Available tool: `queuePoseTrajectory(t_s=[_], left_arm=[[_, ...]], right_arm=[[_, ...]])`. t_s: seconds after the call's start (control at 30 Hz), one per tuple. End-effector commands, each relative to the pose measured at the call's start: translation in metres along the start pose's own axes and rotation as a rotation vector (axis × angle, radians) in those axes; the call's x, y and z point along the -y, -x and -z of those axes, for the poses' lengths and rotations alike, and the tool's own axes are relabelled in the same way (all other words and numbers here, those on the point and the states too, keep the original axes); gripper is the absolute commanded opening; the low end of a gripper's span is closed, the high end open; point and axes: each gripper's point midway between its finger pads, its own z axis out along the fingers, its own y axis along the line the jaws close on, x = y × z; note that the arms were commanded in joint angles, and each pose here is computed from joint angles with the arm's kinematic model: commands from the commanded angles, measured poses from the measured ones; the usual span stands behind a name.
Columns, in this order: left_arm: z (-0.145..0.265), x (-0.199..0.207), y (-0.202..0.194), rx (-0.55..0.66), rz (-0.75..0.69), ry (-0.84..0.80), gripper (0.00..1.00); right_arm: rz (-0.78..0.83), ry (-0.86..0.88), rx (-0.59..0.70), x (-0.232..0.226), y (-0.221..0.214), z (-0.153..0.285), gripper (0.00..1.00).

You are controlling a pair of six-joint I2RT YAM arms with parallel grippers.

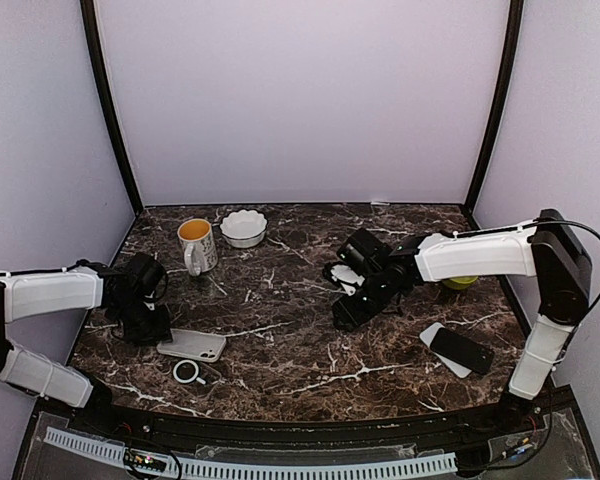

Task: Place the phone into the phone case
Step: Pick up the phone case from the center of the board.

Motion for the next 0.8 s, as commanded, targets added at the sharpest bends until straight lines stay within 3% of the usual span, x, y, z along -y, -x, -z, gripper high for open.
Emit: queuePoseTrajectory(t_s=[0.0, 0.03, 0.07, 0.13, 0.33, 0.5, 0.67, 0.77], left_arm=[[-0.007, -0.007, -0.001, -0.018, -0.023, 0.048, 0.25], [-0.008, -0.006, -0.002, -0.025, -0.028, 0.044, 0.18], [-0.008, -0.003, -0.003, -0.03, -0.029, 0.026, 0.05], [-0.007, 0.001, -0.004, -0.033, -0.027, -0.003, 0.0], [0.017, 0.009, 0.003, 0.046, -0.001, -0.082, 0.0], [0.071, 0.028, 0.029, 0.255, 0.066, -0.235, 0.0], [0.149, 0.058, 0.057, 0.533, 0.122, -0.429, 0.0], [0.171, 0.071, 0.058, 0.587, 0.105, -0.468, 0.0]], right_arm=[[0.0, 0.021, 0.046, -0.003, 0.009, 0.012, 0.59], [-0.002, 0.019, 0.045, -0.003, 0.008, 0.013, 0.59], [-0.007, 0.016, 0.044, -0.002, 0.008, 0.014, 0.59], [-0.009, 0.012, 0.042, -0.002, 0.008, 0.016, 0.59], [-0.039, 0.011, 0.068, -0.003, 0.022, 0.025, 0.59], [-0.045, 0.067, 0.199, -0.024, 0.055, 0.049, 0.59], [-0.007, 0.321, 0.448, -0.093, 0.106, 0.095, 0.62], [-0.028, 0.577, 0.558, -0.138, 0.127, 0.121, 0.62]])
